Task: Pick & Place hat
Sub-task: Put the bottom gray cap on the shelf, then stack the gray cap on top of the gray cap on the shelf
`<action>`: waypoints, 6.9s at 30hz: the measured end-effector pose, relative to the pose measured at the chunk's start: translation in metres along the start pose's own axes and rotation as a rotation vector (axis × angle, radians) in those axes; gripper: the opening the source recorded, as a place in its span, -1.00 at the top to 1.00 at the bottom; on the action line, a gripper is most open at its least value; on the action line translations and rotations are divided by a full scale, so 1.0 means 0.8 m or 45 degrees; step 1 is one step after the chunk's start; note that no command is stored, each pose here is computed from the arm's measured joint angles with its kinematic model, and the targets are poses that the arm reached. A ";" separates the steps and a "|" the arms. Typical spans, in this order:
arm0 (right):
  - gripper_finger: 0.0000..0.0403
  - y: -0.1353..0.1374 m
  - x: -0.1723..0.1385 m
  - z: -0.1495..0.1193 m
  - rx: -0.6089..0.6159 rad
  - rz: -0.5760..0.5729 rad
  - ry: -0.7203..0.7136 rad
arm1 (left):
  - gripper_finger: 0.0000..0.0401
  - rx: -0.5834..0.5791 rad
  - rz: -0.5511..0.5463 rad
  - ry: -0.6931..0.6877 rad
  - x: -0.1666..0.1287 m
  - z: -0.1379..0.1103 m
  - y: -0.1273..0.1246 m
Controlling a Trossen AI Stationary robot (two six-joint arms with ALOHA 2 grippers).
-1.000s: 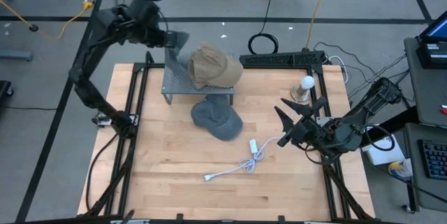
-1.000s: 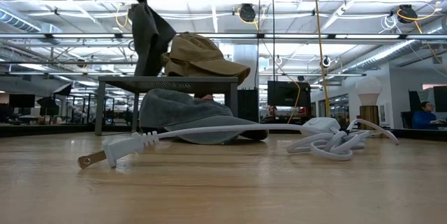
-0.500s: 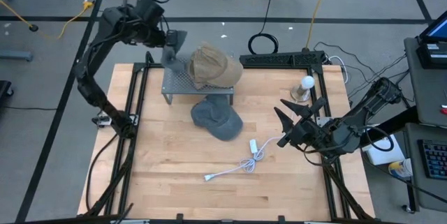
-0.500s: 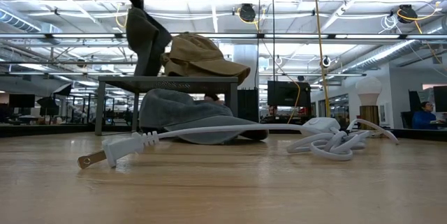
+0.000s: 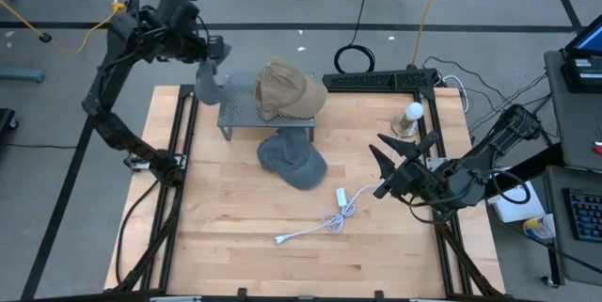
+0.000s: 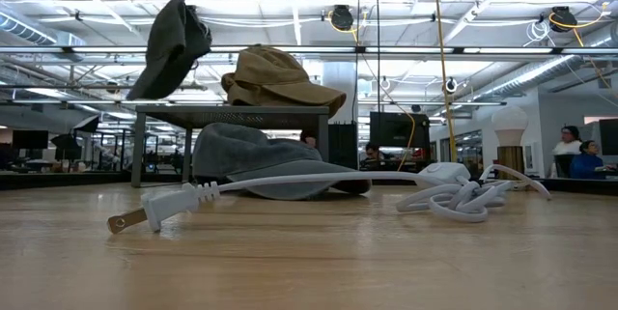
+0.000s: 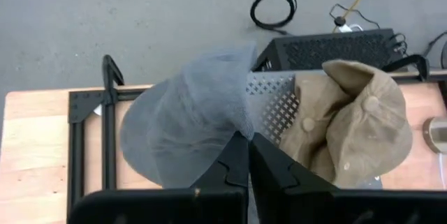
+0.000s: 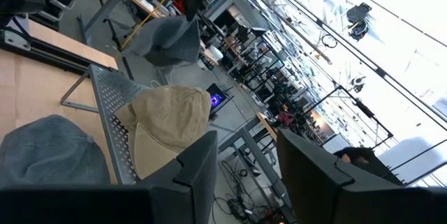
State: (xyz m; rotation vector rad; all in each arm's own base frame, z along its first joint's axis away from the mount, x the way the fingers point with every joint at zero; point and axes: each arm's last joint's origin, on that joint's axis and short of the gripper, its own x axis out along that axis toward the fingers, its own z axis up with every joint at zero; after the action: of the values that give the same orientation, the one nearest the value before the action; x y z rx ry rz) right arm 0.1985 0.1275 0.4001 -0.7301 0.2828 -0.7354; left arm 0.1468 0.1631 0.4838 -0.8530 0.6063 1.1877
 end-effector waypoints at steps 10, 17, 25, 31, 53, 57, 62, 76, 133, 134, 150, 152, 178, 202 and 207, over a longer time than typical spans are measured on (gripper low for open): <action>0.31 0.000 0.000 0.000 -0.009 -0.001 0.002 | 1.00 0.026 0.050 0.130 0.056 -0.002 -0.046; 0.31 0.000 0.000 0.000 -0.010 -0.001 0.002 | 1.00 0.034 0.018 0.179 0.091 -0.001 -0.073; 0.31 0.000 0.000 0.000 -0.009 -0.001 0.002 | 1.00 -0.100 -0.040 0.103 0.099 0.004 -0.087; 0.31 0.000 0.000 0.000 -0.009 0.000 0.001 | 1.00 -0.167 0.023 0.117 0.099 -0.003 -0.087; 0.31 0.001 0.000 0.000 -0.009 0.023 -0.026 | 1.00 -0.194 0.146 0.252 0.180 -0.035 -0.135; 0.31 0.001 0.000 0.000 -0.009 0.022 -0.025 | 0.96 -0.196 0.141 0.252 0.181 -0.035 -0.135; 0.31 0.001 0.000 0.000 -0.009 0.023 -0.025 | 0.80 -0.193 0.129 0.250 0.180 -0.034 -0.136; 0.31 0.001 0.000 0.000 -0.009 0.023 -0.026 | 0.22 -0.227 0.070 0.234 0.163 -0.026 -0.127; 0.31 0.002 0.000 0.002 -0.013 0.065 -0.077 | -0.42 0.522 0.054 0.559 0.131 -0.315 -0.177; 0.31 0.002 0.000 0.002 -0.013 0.065 -0.077 | -0.45 0.552 0.052 0.550 0.141 -0.321 -0.175; 0.31 0.004 0.000 0.003 -0.037 0.104 -0.124 | -0.77 0.826 0.083 0.374 0.223 -0.324 -0.147; 0.31 0.004 0.000 0.003 -0.052 0.112 -0.136 | -0.78 0.861 0.057 0.370 0.231 -0.324 -0.145; 0.30 0.004 0.000 0.004 -0.019 0.127 -0.149 | 0.91 0.872 -0.312 0.595 0.248 -0.338 -0.153; -0.24 0.001 -0.003 0.005 1.116 0.289 -0.133 | 0.99 0.866 -0.849 0.235 0.114 -0.297 -0.146; -0.23 0.001 -0.001 0.006 1.434 0.302 -0.099 | 0.99 0.884 -1.067 0.087 0.067 -0.286 -0.137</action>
State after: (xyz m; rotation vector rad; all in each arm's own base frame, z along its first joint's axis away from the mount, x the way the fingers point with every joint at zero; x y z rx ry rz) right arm 0.2001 0.1308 0.4029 0.3424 -0.1345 -0.5214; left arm 0.2728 -0.0127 0.3413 -0.4537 0.5718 0.1512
